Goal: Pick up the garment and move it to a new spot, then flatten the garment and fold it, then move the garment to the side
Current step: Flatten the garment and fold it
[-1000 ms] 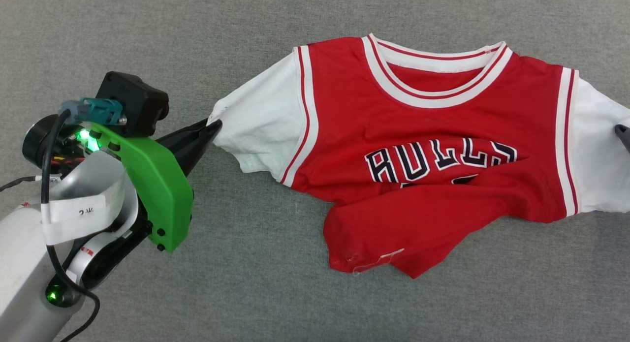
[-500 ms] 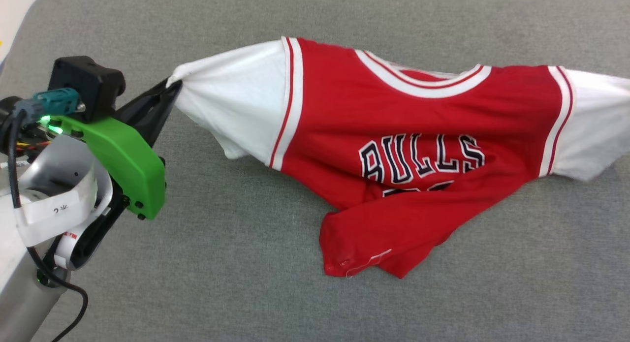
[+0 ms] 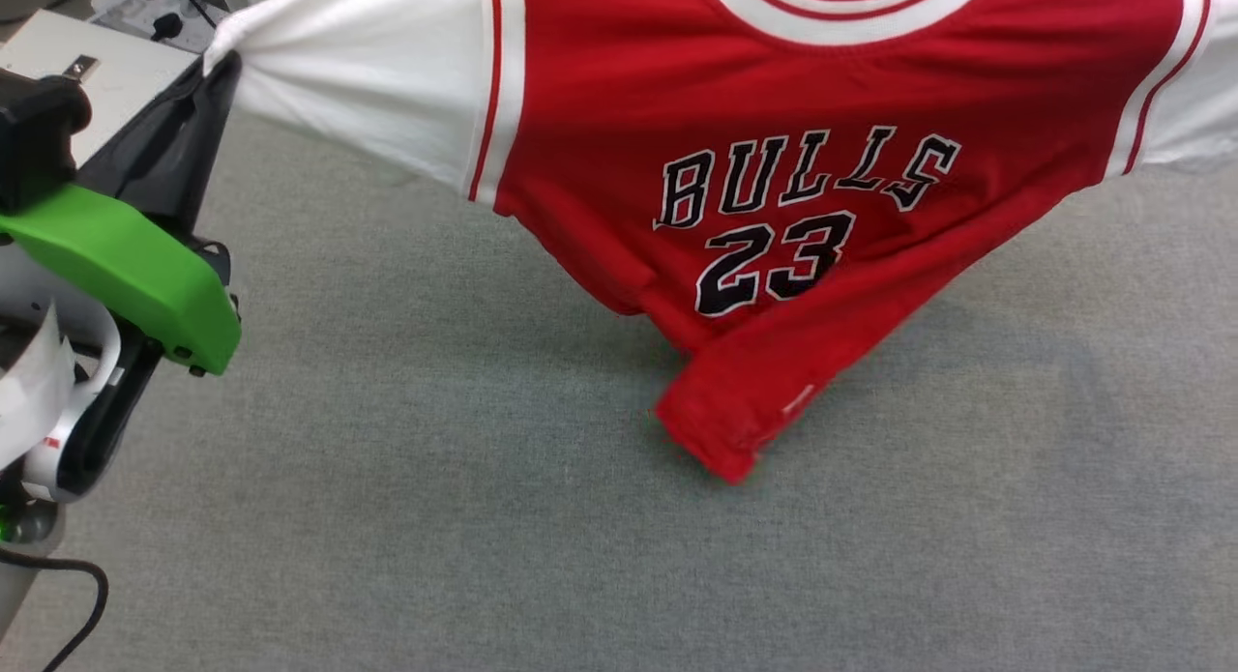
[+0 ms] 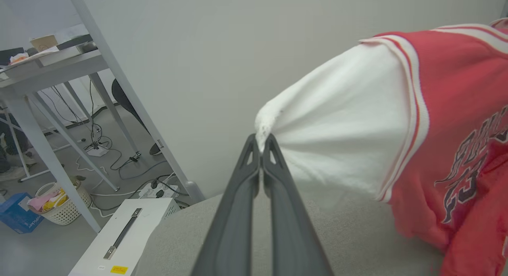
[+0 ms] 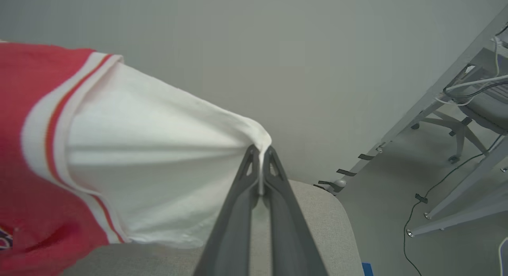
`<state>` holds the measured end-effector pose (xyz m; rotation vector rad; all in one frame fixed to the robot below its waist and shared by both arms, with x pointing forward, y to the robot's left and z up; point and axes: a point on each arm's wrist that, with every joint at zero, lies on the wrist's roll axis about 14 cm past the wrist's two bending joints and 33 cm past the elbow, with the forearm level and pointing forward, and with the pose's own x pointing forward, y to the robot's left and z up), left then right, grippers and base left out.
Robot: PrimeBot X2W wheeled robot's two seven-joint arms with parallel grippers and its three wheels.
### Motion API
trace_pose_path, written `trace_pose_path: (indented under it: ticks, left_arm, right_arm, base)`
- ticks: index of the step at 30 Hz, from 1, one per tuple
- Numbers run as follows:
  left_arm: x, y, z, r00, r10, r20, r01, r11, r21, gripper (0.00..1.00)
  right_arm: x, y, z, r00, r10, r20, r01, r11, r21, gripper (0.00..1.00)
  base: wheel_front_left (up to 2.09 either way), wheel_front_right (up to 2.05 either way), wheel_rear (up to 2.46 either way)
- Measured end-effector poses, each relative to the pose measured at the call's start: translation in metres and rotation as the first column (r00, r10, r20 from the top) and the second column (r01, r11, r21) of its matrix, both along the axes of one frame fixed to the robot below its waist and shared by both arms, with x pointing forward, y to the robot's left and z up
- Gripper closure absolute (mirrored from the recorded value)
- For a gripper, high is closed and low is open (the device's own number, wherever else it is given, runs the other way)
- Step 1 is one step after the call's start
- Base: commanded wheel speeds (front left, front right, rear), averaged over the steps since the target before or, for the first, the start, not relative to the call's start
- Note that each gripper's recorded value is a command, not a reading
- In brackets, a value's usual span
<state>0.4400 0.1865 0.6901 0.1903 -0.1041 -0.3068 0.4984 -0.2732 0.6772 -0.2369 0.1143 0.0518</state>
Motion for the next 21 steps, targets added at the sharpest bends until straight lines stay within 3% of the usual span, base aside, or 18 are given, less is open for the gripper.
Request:
trace_pose_path:
  ticks: [10,21]
  left_arm:
    - [-0.016,0.022,0.079,0.97,0.054,0.239,-0.059,0.998,0.011,1.0]
    - [0.039,0.039,0.088,0.97,0.072,0.231,-0.084,0.996,0.041,1.0]
  right_arm:
    - [-0.013,0.014,0.097,0.961,0.053,0.27,-0.057,0.998,0.006,1.0]
    - [0.032,0.026,0.104,0.951,0.081,0.299,-0.085,0.996,0.001,1.0]
  base:
    - [0.0,0.0,0.0]
    - [0.0,0.0,0.0]
